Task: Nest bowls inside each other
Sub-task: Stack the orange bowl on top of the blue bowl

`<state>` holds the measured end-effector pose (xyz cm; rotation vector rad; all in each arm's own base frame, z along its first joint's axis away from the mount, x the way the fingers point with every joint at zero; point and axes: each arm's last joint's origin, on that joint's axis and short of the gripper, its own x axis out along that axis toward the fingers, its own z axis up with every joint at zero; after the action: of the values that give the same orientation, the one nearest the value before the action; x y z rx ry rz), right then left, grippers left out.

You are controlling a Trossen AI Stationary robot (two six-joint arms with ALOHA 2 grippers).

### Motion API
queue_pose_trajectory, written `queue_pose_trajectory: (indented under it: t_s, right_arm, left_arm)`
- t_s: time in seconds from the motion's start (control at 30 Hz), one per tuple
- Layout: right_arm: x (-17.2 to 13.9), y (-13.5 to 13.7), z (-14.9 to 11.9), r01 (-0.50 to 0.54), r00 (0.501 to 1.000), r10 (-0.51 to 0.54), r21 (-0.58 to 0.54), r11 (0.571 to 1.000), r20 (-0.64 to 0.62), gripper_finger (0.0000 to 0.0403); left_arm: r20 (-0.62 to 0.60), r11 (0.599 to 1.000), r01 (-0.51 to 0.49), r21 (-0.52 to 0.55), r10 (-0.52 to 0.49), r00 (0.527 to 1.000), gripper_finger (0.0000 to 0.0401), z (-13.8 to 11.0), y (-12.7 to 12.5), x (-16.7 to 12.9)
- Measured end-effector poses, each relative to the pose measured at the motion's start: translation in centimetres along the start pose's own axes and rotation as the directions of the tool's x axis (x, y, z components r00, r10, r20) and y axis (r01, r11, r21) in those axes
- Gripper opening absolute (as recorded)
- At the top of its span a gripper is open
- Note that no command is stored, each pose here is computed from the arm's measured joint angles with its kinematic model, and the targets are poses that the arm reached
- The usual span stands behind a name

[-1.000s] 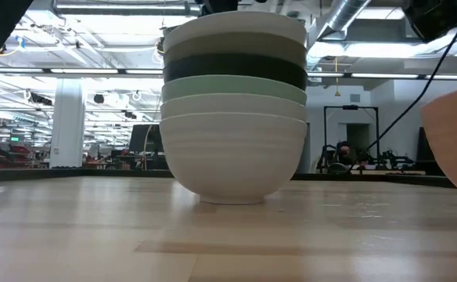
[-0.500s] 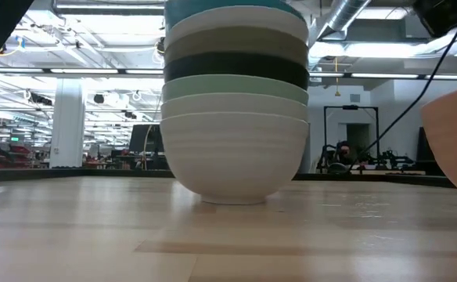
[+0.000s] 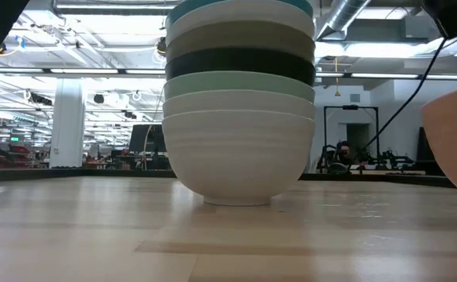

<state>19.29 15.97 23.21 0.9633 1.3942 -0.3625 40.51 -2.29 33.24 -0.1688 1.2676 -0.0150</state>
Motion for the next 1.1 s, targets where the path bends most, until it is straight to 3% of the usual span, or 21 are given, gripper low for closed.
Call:
queue_pose_trajectory:
  t_s: [0.2,0.43,0.7,0.9,1.1]
  right_arm:
    - [2.2,0.3,0.1,0.075,0.997,-0.075,0.011,0.997,-0.035,0.0216]
    - [4.2,0.9,0.3,0.095,0.995,-0.094,0.017,0.995,-0.046,0.0205]
    - [5.5,0.7,0.6,0.153,0.986,-0.150,0.044,0.987,-0.068,0.0135]
    - [3.7,0.5,1.2,0.122,0.991,-0.119,0.044,0.992,-0.054,0.0027]
    - [-1.5,0.3,1.2,-0.045,0.999,0.043,0.071,0.996,0.023,0.0019]
  left_arm:
    - [0.111,0.999,-0.035,-0.013,0.036,0.993,0.0142,-0.5,0.4,-3.9]
    - [0.129,0.992,-0.114,-0.055,0.120,0.984,0.0142,-2.0,1.6,-6.8]
    - [0.120,0.978,-0.197,-0.069,0.204,0.972,0.0142,-3.4,1.9,-8.6]
    - [0.054,0.962,-0.272,-0.034,0.273,0.960,0.0140,-4.4,2.1,-7.4]
    - [0.189,0.968,-0.242,-0.073,0.251,0.949,0.0125,-7.8,1.5,-9.7]
